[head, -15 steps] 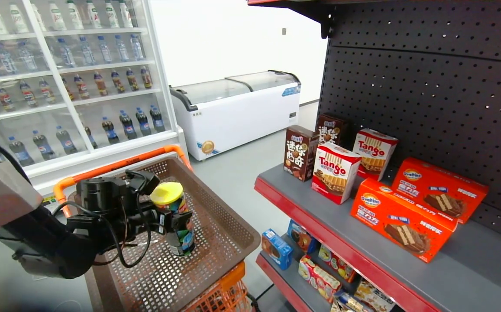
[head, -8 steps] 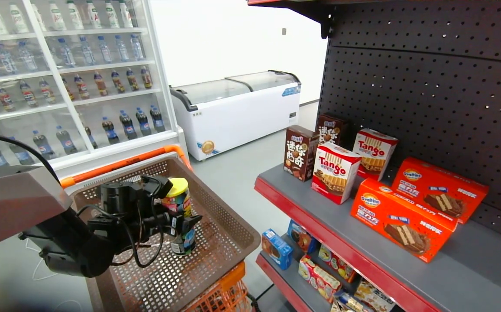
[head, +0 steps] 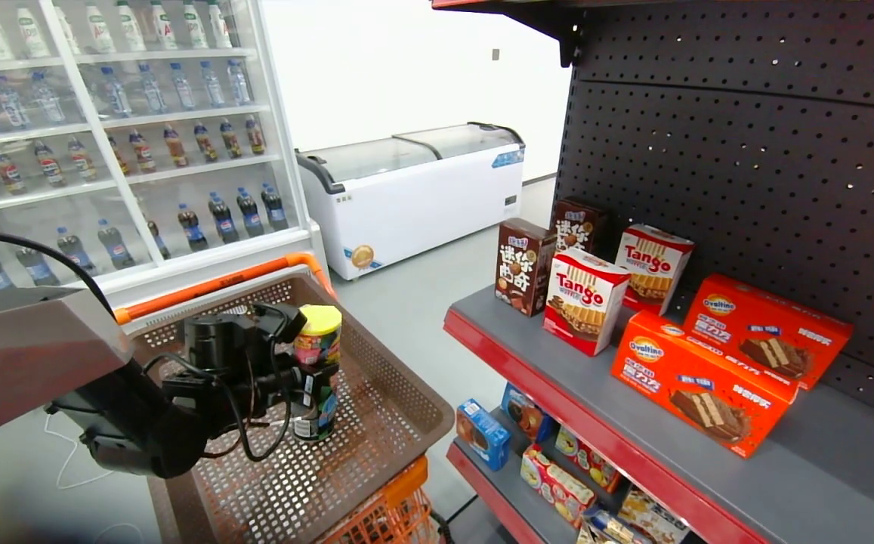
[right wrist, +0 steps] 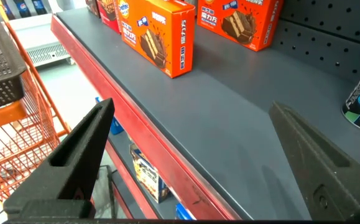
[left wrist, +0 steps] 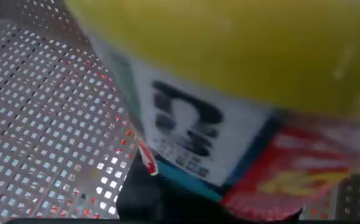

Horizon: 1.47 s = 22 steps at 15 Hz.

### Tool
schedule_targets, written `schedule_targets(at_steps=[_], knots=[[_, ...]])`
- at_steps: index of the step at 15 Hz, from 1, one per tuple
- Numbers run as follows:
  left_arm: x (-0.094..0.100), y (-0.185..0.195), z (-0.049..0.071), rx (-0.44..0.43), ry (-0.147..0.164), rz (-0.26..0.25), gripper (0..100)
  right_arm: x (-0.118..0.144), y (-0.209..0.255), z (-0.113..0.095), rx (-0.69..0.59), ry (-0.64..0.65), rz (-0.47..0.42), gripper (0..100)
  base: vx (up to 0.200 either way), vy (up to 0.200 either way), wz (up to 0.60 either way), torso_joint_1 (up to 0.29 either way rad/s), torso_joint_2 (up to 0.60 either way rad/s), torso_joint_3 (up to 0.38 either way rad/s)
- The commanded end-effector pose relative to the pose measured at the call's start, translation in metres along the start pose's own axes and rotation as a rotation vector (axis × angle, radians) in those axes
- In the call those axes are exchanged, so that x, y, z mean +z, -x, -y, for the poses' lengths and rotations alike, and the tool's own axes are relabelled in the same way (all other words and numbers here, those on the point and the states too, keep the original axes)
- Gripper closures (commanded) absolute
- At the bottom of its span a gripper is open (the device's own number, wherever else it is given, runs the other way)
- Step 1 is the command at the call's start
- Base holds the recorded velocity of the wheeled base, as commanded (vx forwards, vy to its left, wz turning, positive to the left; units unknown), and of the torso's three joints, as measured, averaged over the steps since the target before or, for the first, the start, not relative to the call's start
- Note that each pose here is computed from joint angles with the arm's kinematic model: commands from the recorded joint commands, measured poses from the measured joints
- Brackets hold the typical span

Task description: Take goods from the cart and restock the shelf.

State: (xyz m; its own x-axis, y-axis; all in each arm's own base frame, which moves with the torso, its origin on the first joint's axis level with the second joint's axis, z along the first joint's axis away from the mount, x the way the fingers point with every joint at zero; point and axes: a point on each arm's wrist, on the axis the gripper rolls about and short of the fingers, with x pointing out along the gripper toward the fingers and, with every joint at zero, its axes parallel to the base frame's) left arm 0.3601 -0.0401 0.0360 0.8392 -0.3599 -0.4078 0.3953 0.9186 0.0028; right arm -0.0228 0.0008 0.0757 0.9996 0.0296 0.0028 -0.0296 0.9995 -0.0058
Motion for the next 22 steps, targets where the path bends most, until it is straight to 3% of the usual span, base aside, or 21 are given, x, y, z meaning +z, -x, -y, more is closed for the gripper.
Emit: schedule_targets(at_steps=[1,3,4,7,9,10,11,12,13,14,17,19,20,22], knots=[[0.009,0.007,0.0,0.027,-0.008,0.026,100,0.0,0.0,0.0,0.001,-0.001,0.0,0,0.0,0.0,0.0,0.0,0.0,0.0],[0.041,0.029,0.001,0.096,-0.027,0.13,100,0.0,0.0,0.0,0.001,0.0,0.0,0,0.0,0.0,0.0,0.0,0.0,0.0],[0.047,0.033,0.001,0.1,-0.032,0.149,100,0.0,0.0,0.0,0.001,0.0,0.0,0,0.0,0.0,0.0,0.0,0.0,0.0],[0.09,0.081,0.008,0.128,-0.058,0.309,100,0.0,0.0,0.0,0.001,0.0,0.0,0,0.0,0.0,0.0,0.0,0.0,0.0],[0.104,0.114,0.016,0.13,0.014,0.35,100,0.0,0.0,0.0,0.001,0.0,0.0,0,0.0,0.0,0.0,0.0,0.0,0.0],[0.108,0.137,0.023,0.128,0.028,0.331,100,0.0,0.0,0.0,0.001,0.0,0.0,0,0.0,0.0,0.0,0.0,0.0,0.0],[0.107,0.147,0.025,0.133,0.034,0.31,100,0.0,0.0,0.0,0.001,0.0,0.0,0,0.0,0.0,0.0,0.0,0.0,0.0],[0.104,0.17,0.032,0.132,0.056,0.254,100,0.0,0.0,0.0,0.001,0.0,-0.001,0,0.0,0.0,0.0,0.0,0.0,0.0],[0.099,0.183,0.036,0.135,0.077,0.242,100,0.0,0.0,0.0,0.001,0.0,0.0,0,0.0,0.0,0.0,0.0,0.0,0.0],[0.092,0.203,0.042,0.146,0.091,0.256,100,0.0,0.0,0.0,0.001,0.0,0.0,0,0.0,0.0,0.0,0.0,0.0,0.0],[0.073,0.244,0.057,0.148,0.086,0.31,100,0.0,0.0,0.0,0.001,0.0,0.0,0,0.0,0.0,0.0,0.0,0.0,0.0],[0.047,0.263,0.063,0.174,0.095,0.302,100,0.0,0.0,0.0,0.001,0.0,0.0,0,0.0,0.0,0.0,0.0,0.0,0.0],[0.031,0.273,0.065,0.199,0.108,0.268,100,0.0,0.0,0.0,0.001,0.0,0.0,0,0.0,0.0,0.0,0.0,0.0,0.0],[0.018,0.289,0.071,0.219,0.123,0.226,100,0.0,0.0,0.0,0.001,0.0,0.0,0,0.0,0.0,0.0,0.0,0.0,0.0]])
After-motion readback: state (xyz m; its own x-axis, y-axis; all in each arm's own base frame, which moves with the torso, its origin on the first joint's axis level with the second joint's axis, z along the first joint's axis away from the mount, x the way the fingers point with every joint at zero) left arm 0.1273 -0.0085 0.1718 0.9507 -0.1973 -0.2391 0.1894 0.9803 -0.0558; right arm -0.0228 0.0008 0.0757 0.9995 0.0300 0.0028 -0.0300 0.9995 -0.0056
